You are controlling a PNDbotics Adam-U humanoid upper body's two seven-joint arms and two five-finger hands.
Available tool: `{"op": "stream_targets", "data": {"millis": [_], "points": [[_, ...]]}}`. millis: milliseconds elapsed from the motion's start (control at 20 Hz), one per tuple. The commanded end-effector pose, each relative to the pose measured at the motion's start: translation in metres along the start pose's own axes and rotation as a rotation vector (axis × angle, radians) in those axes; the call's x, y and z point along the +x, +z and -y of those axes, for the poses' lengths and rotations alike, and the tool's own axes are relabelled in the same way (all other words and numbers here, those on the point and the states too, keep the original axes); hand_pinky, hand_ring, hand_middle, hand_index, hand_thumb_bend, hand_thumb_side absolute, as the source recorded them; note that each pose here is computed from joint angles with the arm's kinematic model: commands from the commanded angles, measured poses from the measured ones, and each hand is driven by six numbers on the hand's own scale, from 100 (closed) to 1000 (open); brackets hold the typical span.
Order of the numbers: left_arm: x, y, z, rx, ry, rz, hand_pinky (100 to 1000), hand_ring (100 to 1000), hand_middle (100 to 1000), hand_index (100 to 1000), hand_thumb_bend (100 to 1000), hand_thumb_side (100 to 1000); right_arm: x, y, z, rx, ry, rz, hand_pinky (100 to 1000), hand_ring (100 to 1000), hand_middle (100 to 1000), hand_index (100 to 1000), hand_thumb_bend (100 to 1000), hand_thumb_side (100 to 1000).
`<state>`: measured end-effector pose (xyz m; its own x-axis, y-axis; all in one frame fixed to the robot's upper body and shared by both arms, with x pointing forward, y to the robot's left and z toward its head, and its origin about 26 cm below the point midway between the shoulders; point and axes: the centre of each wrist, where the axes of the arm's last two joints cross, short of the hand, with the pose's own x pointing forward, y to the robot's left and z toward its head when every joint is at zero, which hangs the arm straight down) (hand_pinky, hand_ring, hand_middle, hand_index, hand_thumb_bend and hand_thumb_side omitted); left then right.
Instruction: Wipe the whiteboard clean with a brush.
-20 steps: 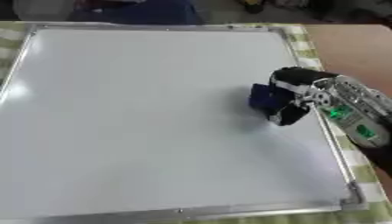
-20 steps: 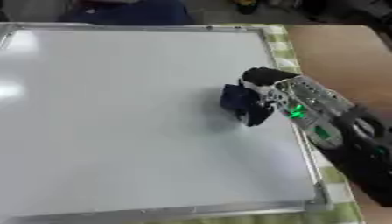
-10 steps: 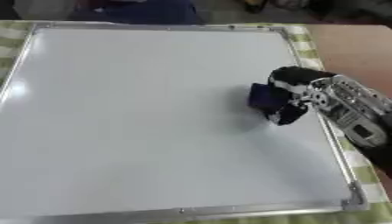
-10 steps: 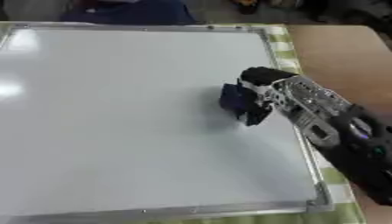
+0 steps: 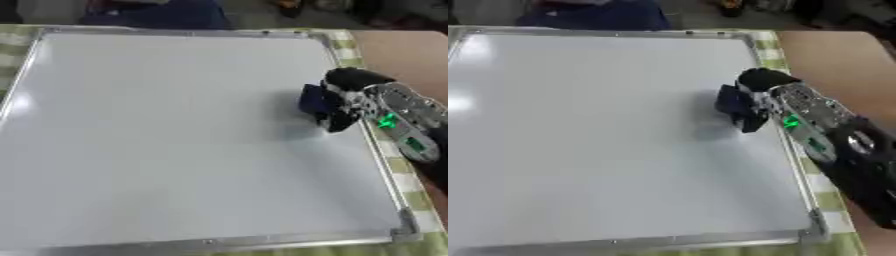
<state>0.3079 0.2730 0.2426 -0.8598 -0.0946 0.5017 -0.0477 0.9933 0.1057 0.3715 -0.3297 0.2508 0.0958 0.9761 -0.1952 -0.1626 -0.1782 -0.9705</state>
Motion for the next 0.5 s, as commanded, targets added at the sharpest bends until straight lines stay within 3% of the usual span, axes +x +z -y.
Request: {"op": "stream_targets", "data": {"millis": [50, 500], "points": [[0.008, -0.007, -0.004, -0.005, -0.019, 0.042, 682, 858, 802, 854, 235, 1000, -0.014, -0.002, 0.0, 0.008, 0.022, -0.047, 371, 542, 325, 145, 100, 100], [0.008, -0.007, -0.004, -0.006, -0.018, 0.041, 681, 858, 803, 854, 234, 1000, 0.008, 0.017, 0.008, 0.02, 0.001, 0.116, 356, 524, 313, 144, 100, 100]]}}
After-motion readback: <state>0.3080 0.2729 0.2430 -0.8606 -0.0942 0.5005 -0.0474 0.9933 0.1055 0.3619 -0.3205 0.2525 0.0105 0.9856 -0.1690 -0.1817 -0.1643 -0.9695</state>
